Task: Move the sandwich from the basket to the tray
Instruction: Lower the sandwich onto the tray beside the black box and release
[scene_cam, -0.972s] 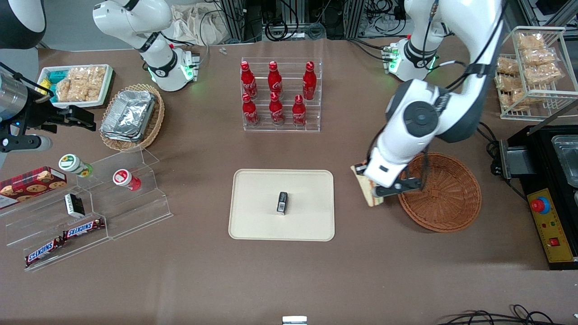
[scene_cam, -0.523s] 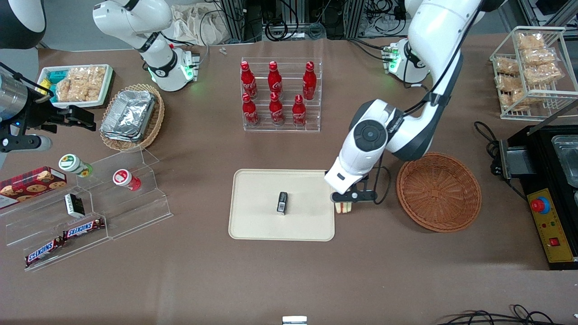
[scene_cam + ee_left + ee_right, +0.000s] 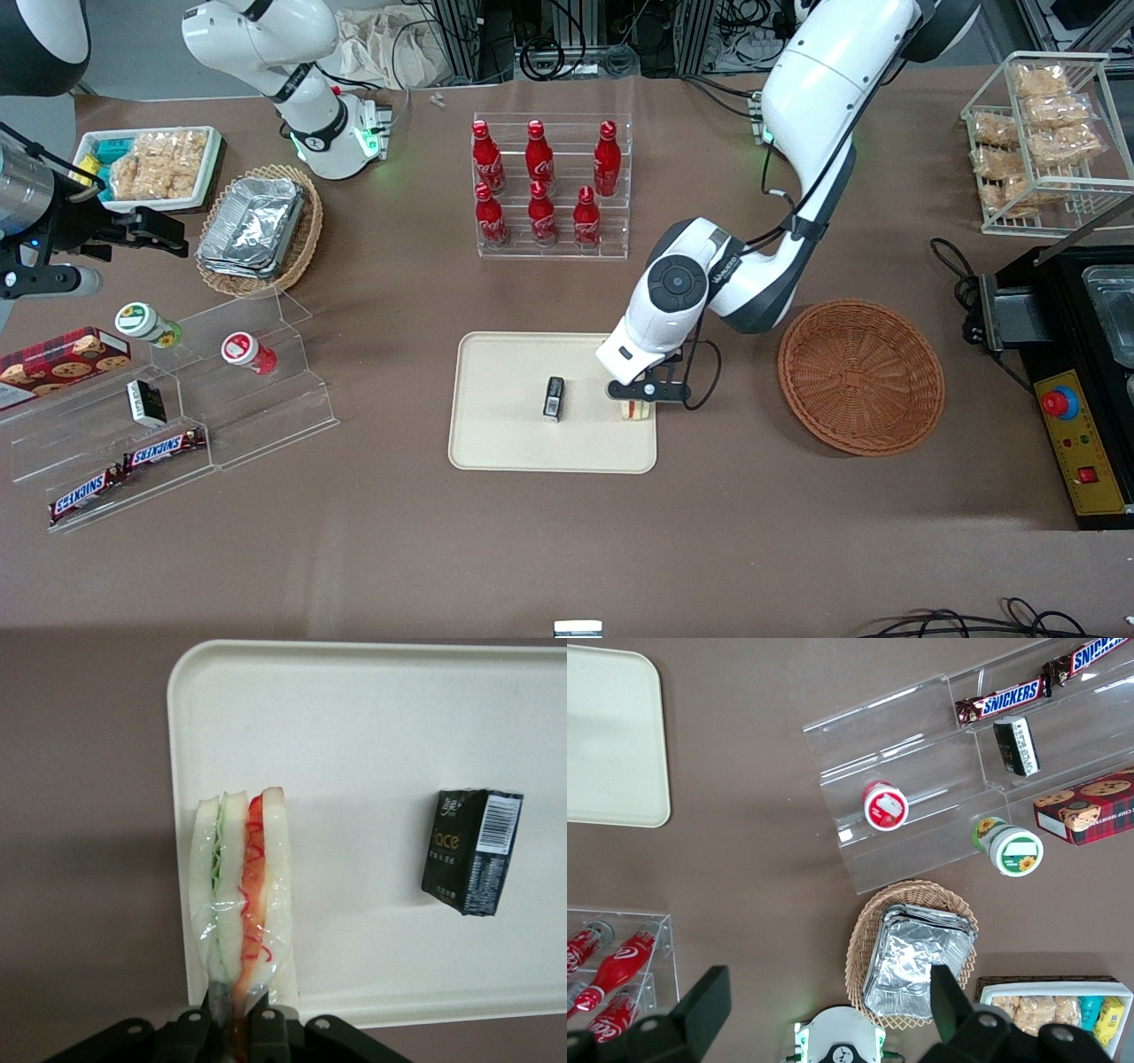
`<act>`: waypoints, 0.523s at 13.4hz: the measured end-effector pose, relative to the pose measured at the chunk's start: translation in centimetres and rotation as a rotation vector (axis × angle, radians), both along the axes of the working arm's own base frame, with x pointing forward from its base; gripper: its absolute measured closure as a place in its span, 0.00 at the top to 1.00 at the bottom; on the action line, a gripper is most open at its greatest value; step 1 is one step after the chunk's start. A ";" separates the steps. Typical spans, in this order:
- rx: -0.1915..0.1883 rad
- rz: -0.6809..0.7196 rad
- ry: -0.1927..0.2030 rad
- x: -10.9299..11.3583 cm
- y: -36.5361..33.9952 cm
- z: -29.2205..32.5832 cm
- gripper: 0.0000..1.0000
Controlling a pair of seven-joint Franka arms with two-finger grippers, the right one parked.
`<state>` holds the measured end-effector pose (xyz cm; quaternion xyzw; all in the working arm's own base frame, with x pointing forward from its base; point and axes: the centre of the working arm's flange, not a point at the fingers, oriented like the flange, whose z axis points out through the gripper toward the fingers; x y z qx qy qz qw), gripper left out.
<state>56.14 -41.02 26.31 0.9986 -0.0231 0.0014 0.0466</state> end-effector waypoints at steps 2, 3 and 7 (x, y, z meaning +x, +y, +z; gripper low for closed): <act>0.004 0.000 0.012 0.0 0.0 -1.0 0.19; 0.007 0.000 0.017 -0.1 0.0 -1.4 0.27; 0.010 0.000 0.024 -0.1 0.1 -1.9 0.70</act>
